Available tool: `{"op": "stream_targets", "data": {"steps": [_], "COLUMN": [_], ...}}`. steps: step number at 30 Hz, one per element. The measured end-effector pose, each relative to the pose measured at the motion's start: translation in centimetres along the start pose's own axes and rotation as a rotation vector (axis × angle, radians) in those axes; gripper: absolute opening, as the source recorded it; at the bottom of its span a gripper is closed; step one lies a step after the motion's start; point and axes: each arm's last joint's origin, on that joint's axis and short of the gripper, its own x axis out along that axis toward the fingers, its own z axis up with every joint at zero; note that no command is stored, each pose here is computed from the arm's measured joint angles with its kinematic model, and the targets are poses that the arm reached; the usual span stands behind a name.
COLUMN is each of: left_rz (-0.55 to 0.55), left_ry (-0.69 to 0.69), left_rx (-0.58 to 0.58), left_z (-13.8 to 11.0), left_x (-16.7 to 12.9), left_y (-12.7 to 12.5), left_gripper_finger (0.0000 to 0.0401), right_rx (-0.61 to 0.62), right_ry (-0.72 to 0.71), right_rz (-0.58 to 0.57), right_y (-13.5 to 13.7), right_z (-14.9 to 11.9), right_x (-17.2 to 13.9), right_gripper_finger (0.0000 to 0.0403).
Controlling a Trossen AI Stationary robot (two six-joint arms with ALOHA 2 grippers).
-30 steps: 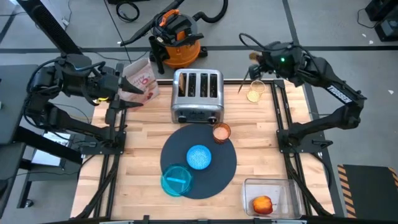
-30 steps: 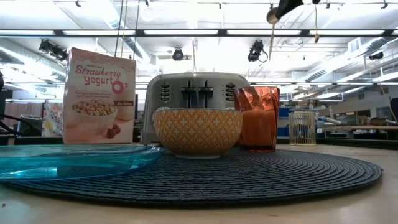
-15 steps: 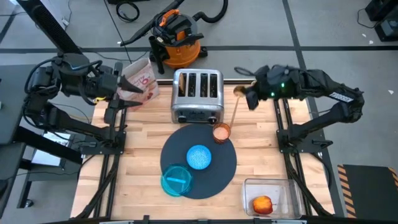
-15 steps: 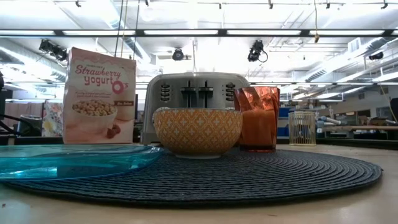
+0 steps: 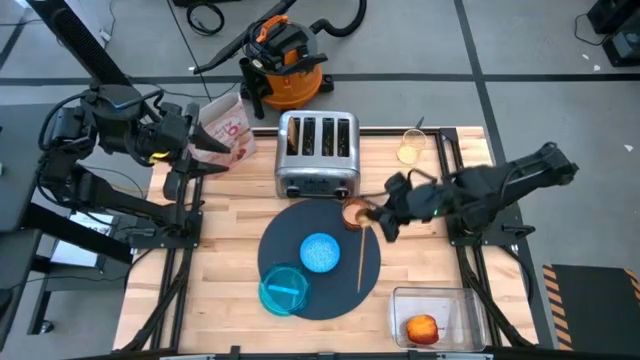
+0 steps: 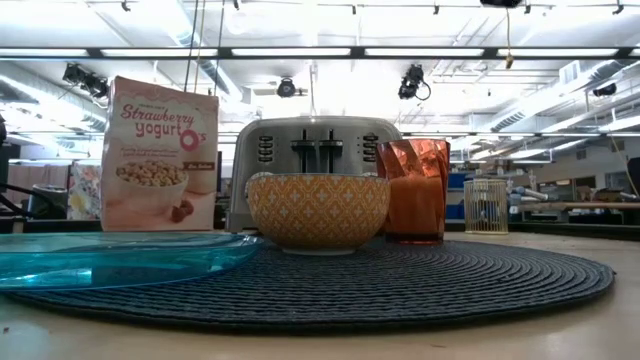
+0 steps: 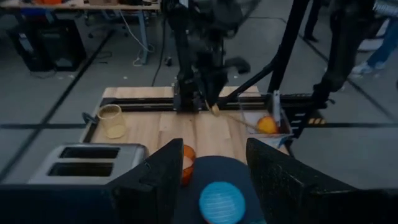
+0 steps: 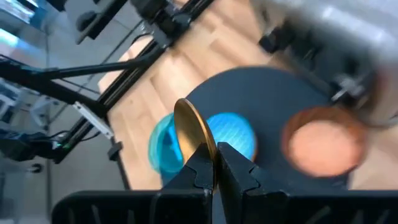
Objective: Arrange a breakfast setting
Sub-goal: Put the gold spoon on the right side of the blue bowl
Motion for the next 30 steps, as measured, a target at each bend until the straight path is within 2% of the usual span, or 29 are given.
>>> {"op": "stream_targets", "data": {"steps": [11, 16, 23, 30], "left_rz": [-0.036, -0.035, -0.034, -0.034], "left_ry": [0.002, 0.002, 0.001, 0.002], "left_rx": [-0.105, -0.119, -0.116, -0.109], "left_z": [0.0, 0.0, 0.0, 0.0], "left_x": [0.0, 0.0, 0.0, 0.0], "left_y": [-0.1, -0.1, -0.1, -0.1], "left_gripper_finger": [0.0183, 0.0183, 0.0183, 0.0183], "right_rx": [0.132, 0.151, 0.180, 0.197], "right_ry": [0.123, 0.186, 0.260, 0.305], "right_rz": [0.061, 0.026, -0.069, -0.170], "right_y": [-2.8, -4.1, -5.8, -8.0], "right_z": [-8.1, -10.4, -12.1, -11.4], "right_x": [4.9, 7.2, 10.9, 13.9], "right_gripper_finger": [0.0012, 0.0012, 0.0012, 0.0012]}}
